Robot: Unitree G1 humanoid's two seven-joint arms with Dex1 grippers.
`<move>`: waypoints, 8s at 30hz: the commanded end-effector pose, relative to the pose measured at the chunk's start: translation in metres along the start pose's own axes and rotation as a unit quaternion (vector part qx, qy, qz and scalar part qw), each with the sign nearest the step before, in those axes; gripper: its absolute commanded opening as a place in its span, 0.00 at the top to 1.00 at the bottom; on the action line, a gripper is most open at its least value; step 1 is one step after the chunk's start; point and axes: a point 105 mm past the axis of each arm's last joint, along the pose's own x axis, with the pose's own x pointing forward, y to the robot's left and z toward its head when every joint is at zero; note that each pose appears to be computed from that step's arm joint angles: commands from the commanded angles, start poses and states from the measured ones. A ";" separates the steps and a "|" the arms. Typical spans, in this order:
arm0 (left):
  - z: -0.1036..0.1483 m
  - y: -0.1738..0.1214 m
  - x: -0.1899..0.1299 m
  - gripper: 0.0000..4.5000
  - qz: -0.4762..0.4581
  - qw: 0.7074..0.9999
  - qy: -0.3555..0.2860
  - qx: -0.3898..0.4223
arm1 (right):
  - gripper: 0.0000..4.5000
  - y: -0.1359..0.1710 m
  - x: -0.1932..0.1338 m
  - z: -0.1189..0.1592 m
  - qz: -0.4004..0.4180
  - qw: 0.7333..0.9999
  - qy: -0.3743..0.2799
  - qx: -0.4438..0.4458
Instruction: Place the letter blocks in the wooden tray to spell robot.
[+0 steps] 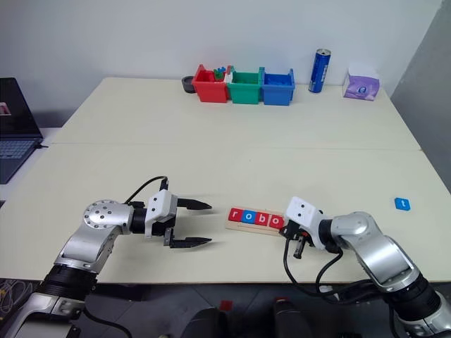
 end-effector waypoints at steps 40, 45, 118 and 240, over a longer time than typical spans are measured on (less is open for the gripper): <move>0.013 0.001 0.003 0.00 0.004 1.000 -0.008 0.019 | 0.99 -0.026 -0.004 0.006 -0.009 0.998 0.017 -0.060; 0.012 0.000 0.004 0.00 0.004 1.000 -0.009 0.018 | 0.99 -0.024 0.003 0.014 -0.004 0.998 0.007 -0.070; 0.014 -0.002 0.013 0.00 -0.012 1.000 -0.017 0.018 | 0.68 -0.050 -0.039 -0.032 -0.426 0.793 -0.152 0.409; 0.006 -0.005 0.005 0.00 0.008 1.000 -0.006 0.017 | 0.68 -0.034 -0.002 0.011 0.060 0.997 0.030 -0.038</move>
